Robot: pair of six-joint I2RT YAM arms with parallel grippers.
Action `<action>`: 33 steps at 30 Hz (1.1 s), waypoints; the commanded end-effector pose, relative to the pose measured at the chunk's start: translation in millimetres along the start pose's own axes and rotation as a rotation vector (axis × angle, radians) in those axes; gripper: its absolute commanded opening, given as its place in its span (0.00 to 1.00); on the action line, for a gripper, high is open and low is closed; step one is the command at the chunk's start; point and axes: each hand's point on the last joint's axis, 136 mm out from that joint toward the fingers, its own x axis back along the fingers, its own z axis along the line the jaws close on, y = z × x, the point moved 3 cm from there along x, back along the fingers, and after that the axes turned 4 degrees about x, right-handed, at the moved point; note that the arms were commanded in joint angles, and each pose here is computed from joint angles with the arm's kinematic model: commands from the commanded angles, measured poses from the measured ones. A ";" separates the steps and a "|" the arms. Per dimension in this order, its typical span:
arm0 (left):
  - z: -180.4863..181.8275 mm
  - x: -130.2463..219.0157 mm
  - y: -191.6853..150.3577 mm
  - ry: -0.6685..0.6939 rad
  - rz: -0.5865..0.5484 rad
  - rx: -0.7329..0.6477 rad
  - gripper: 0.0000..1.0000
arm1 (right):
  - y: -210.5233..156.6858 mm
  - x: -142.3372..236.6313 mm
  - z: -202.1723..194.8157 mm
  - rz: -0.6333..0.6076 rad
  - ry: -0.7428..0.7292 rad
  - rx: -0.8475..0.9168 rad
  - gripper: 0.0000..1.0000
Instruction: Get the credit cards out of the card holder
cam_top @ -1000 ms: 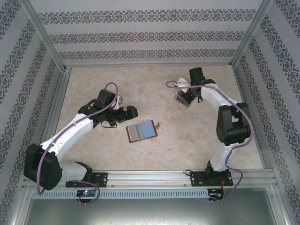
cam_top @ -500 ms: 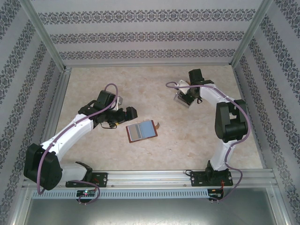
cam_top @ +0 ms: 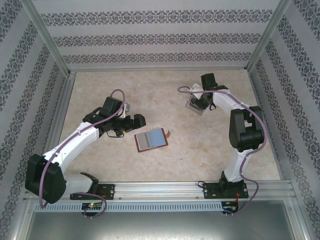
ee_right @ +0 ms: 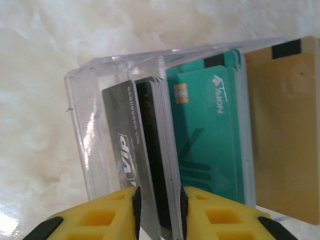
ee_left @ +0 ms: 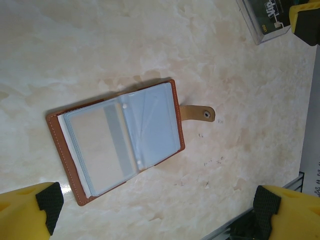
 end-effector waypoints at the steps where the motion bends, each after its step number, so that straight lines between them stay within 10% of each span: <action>1: 6.2 4.3 -2.5 0.011 -0.004 0.012 1.00 | 0.3 0.3 -20.9 0.025 -0.081 -0.066 0.29; 11: 10.9 -5.2 -5.2 0.008 0.019 0.029 1.00 | 27.0 50.8 -11.7 -0.160 -0.036 -0.266 0.29; 18: 25.2 -26.7 -11.2 0.031 0.067 0.091 0.88 | 49.5 96.1 71.7 -0.310 0.262 -0.504 0.20; 33: 48.5 -66.2 -22.5 0.052 0.140 0.215 0.53 | 41.7 48.5 269.7 -0.088 0.531 -0.544 0.20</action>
